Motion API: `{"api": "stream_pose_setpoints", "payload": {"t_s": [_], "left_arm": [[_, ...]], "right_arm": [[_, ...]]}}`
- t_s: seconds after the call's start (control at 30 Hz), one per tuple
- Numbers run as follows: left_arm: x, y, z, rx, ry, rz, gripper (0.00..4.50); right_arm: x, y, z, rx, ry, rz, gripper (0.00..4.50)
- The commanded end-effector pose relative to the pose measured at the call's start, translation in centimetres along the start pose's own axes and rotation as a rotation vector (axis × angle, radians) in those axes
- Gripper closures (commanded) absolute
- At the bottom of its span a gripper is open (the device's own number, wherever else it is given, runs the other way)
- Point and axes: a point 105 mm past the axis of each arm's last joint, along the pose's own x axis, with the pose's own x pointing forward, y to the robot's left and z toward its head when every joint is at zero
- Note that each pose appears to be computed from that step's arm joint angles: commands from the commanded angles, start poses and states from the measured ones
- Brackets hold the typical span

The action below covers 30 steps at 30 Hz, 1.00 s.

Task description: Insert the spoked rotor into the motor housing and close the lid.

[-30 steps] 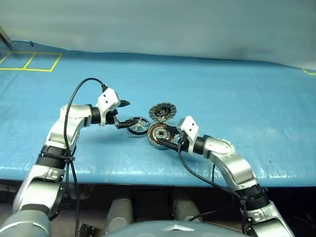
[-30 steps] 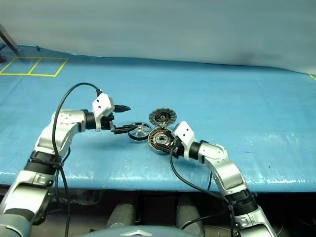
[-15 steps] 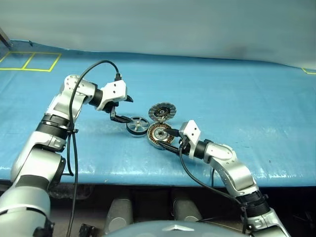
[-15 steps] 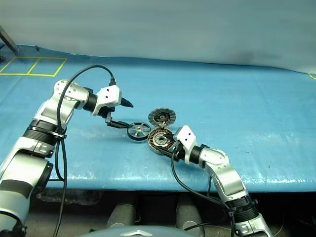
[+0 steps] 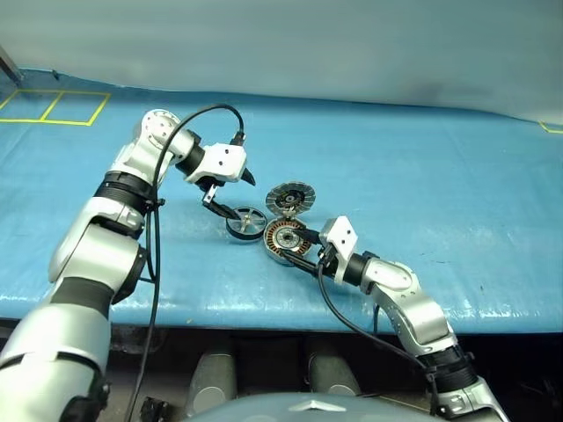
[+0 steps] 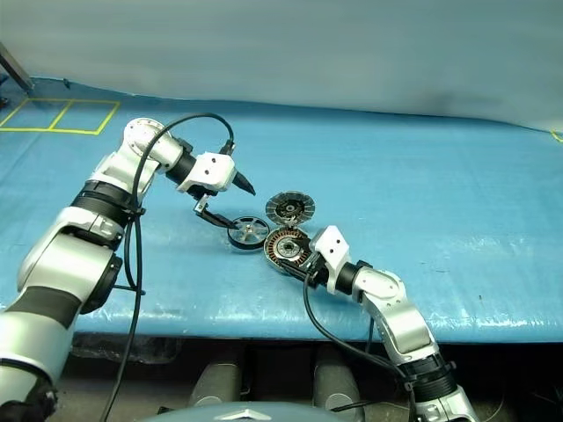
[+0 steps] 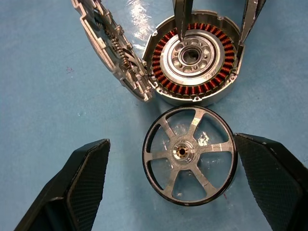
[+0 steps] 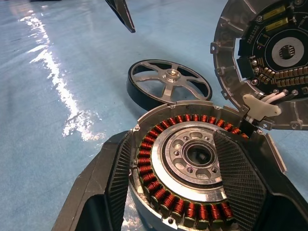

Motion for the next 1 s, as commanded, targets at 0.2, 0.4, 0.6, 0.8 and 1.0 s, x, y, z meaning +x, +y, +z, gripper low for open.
{"api": "stream_pose_setpoints", "payload": {"t_s": [0.2, 0.4, 0.6, 0.8, 1.0], "left_arm": [[-0.1, 0.6, -0.2, 0.143, 0.152, -0.064, 0.0], [0.9, 0.7, 0.0, 0.17, 0.131, -0.056, 0.0], [1.4, 0.7, 0.3, 0.163, 0.097, -0.045, 0.0], [1.4, 0.3, 0.0, 0.157, 0.104, -0.073, 0.0], [2.0, -0.1, -0.2, 0.155, 0.101, -0.098, 0.0]], "right_arm": [[-0.3, -0.1, 1.3, -0.044, -0.057, -0.042, 1.68], [-0.5, 0.1, 1.3, -0.043, -0.057, -0.057, 1.68], [-0.5, 0.3, 1.1, -0.042, -0.053, -0.063, 1.68], [-0.6, 0.1, 1.2, -0.047, -0.058, -0.078, 1.68], [-0.5, 0.2, 1.3, -0.046, -0.065, -0.082, 1.68]]}}
